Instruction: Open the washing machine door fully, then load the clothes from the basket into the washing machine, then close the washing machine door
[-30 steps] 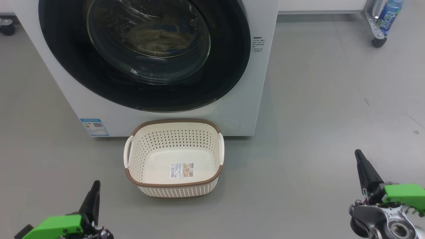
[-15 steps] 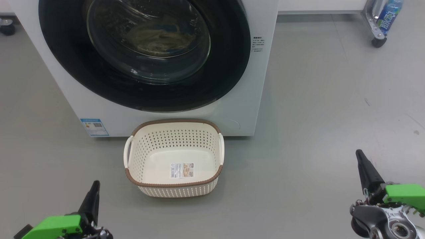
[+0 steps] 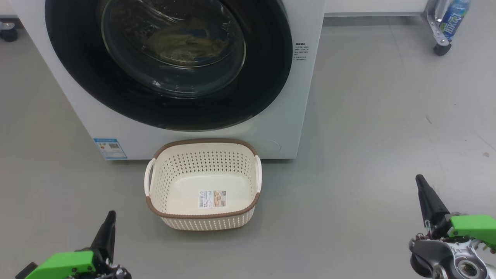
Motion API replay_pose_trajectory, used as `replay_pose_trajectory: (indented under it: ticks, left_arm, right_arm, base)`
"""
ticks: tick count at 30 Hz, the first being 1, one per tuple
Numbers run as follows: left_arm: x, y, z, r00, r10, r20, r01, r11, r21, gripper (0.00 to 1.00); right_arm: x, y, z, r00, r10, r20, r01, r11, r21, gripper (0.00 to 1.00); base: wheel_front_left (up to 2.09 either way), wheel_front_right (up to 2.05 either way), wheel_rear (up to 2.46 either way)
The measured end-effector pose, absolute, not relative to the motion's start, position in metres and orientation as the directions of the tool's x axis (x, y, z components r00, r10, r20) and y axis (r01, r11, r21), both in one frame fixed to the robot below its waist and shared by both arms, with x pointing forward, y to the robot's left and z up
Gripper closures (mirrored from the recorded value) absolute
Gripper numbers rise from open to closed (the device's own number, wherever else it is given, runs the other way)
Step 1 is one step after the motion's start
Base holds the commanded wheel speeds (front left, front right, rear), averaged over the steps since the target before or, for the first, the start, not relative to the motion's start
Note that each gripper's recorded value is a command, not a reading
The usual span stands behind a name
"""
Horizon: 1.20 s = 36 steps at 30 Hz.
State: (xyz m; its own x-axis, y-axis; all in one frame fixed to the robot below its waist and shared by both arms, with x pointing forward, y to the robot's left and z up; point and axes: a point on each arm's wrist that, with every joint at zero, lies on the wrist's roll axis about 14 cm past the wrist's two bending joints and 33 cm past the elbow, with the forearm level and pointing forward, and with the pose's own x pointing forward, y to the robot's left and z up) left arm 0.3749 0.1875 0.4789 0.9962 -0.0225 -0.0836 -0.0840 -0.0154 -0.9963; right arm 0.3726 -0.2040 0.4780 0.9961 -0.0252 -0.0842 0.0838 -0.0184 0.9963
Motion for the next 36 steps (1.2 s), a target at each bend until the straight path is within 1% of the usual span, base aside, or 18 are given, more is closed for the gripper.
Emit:
replay_pose_trajectory:
  ticks: [36]
  left_arm:
    - [0.3748,0.1873,0.4787,0.996,-0.027,-0.084,-0.084,-0.017,-0.996,1.0]
  right_arm:
    - [0.372,-0.2067,0.477,0.996,-0.034,-0.087,0.087,-0.02,0.996,1.0]
  base:
    - [0.0,0.0,0.0]
